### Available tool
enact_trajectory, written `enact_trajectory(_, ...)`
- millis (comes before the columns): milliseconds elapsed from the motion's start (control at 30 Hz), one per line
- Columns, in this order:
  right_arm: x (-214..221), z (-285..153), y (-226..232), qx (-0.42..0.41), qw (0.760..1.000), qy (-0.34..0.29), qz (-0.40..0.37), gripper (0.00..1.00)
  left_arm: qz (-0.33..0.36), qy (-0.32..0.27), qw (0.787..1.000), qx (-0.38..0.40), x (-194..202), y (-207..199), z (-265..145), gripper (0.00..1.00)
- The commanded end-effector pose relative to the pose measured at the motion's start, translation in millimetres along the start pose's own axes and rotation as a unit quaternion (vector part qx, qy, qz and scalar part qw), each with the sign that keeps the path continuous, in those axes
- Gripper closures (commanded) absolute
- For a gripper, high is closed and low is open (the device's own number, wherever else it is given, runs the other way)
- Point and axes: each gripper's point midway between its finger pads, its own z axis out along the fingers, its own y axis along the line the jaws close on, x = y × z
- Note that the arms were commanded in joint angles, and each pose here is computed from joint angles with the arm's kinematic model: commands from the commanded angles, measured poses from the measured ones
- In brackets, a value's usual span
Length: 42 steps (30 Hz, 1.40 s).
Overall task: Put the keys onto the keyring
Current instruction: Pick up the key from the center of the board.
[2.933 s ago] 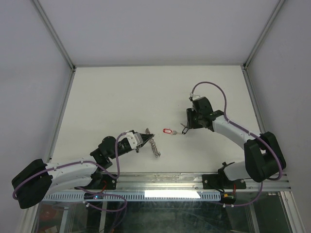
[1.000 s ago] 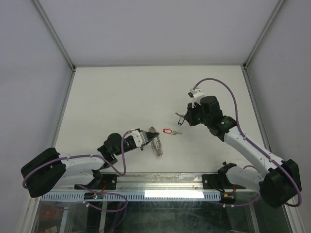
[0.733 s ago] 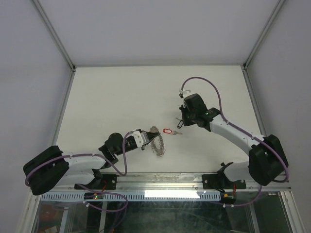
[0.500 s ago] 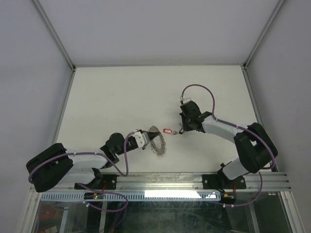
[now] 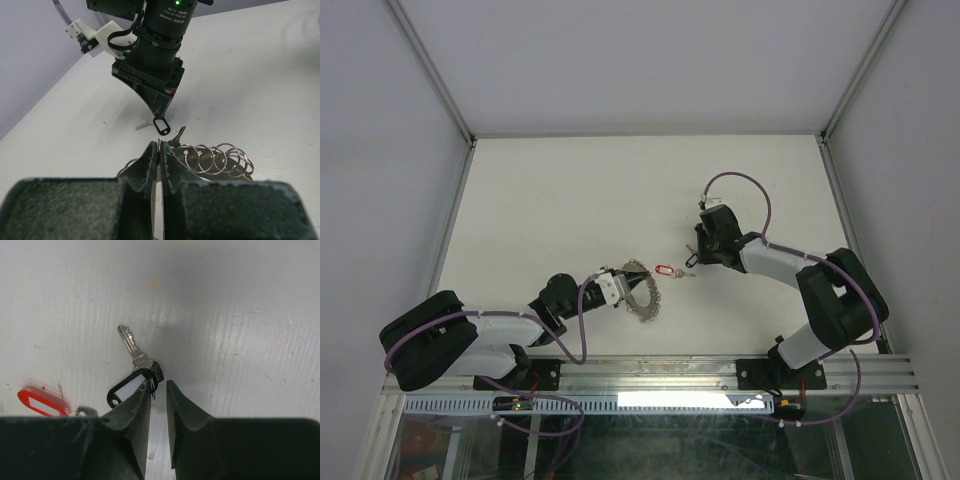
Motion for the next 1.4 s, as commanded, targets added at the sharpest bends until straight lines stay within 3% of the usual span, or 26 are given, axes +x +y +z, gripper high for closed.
enact_trajectory(0,-8,-6,3,-0.025,0.999,-0.023,0.022,0.78,0.019,-0.034,0.999,-0.006,-17,7,3,1.0)
enact_trajectory(167,-7,-7,2,-0.038,0.998,-0.029,0.031,0.79,0.018,-0.033,0.999,-0.004,-17,6,4,1.0)
enact_trajectory(300,-9,-6,4,-0.047,0.998,-0.034,0.031,0.93,0.018,-0.031,0.999,-0.003,-17,6,5,1.0)
enact_trajectory(400,-12,-9,6,-0.052,0.997,-0.041,0.027,0.97,0.018,-0.031,0.999,-0.002,-16,6,5,1.0)
enact_trajectory(467,-15,-12,5,-0.052,0.997,-0.047,0.023,0.95,0.018,-0.031,0.999,-0.001,-16,6,6,1.0)
enact_trajectory(567,-17,-17,2,-0.045,0.998,-0.051,0.017,0.82,0.017,-0.031,0.999,0.001,-16,5,6,1.0)
enact_trajectory(700,-18,-23,1,-0.044,0.998,-0.052,0.016,0.78,0.016,-0.031,0.999,0.002,-16,5,6,1.0)
enact_trajectory(1000,-11,-17,1,-0.042,0.998,-0.036,0.01,0.78,0.016,-0.029,0.999,0.004,-15,4,6,1.0)
enact_trajectory(1267,-15,-13,4,-0.048,0.998,-0.04,0.009,0.93,0.017,-0.026,1.0,0.004,-14,4,7,1.0)
enact_trajectory(1367,-15,-12,3,-0.048,0.998,-0.04,0.008,0.93,0.017,-0.026,0.999,0.004,-14,4,7,1.0)
